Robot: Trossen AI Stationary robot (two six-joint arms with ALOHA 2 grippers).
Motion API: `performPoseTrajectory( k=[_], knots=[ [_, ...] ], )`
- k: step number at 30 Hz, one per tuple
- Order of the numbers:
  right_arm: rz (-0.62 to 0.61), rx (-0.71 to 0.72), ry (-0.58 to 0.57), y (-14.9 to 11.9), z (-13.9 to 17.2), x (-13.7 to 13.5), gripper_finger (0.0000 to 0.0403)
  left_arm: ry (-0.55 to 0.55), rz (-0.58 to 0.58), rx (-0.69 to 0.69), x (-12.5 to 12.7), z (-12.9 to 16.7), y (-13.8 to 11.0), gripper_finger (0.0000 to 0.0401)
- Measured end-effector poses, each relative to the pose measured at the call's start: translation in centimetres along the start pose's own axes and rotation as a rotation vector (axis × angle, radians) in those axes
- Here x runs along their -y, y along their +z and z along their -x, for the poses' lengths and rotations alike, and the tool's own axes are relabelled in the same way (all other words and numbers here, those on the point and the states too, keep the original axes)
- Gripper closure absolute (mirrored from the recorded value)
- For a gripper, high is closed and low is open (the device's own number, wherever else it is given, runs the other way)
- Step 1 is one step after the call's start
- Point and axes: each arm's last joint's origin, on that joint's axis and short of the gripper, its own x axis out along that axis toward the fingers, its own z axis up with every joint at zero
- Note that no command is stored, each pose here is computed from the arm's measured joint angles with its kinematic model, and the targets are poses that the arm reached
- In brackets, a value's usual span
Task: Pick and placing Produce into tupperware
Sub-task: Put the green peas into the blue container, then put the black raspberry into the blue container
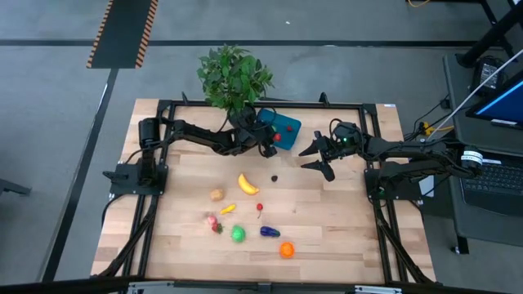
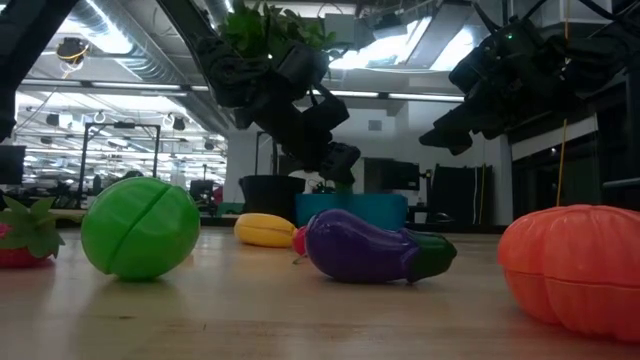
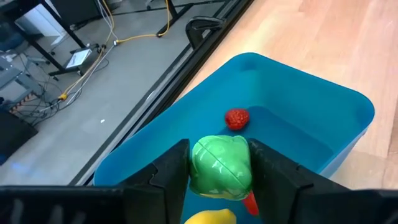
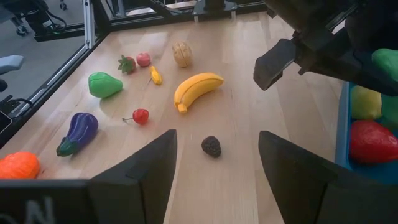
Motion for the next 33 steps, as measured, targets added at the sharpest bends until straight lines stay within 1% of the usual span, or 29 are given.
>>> performPoseTrajectory(
  k=[13, 16, 22, 28, 33],
  knots=[
    [-0.002, -0.003, 0.000, 0.0, 0.0, 0.0, 0.0175, 0.004, -0.001, 0.001, -0.1, 0.0, 0.0, 0.0261],
    [-0.002, -0.003, 0.000, 0.0, 0.0, 0.0, 0.0175, -0.003, -0.022, 0.005, 0.2, 0.2, 0.1, 0.0257],
    [-0.002, -0.003, 0.000, 0.0, 0.0, 0.0, 0.0175, -0.045, -0.085, 0.025, 2.0, 1.2, 0.5, 0.0243],
    [-0.003, -0.005, 0.000, -0.1, 0.0, 0.0, 0.0175, -0.019, -0.108, 0.063, 3.6, 3.1, 1.6, 0.0240],
    [-0.005, -0.009, 0.000, -0.1, 0.0, 0.0, 0.0175, -0.076, -0.125, 0.102, 5.4, 5.2, 2.3, 0.0240]
  ],
)
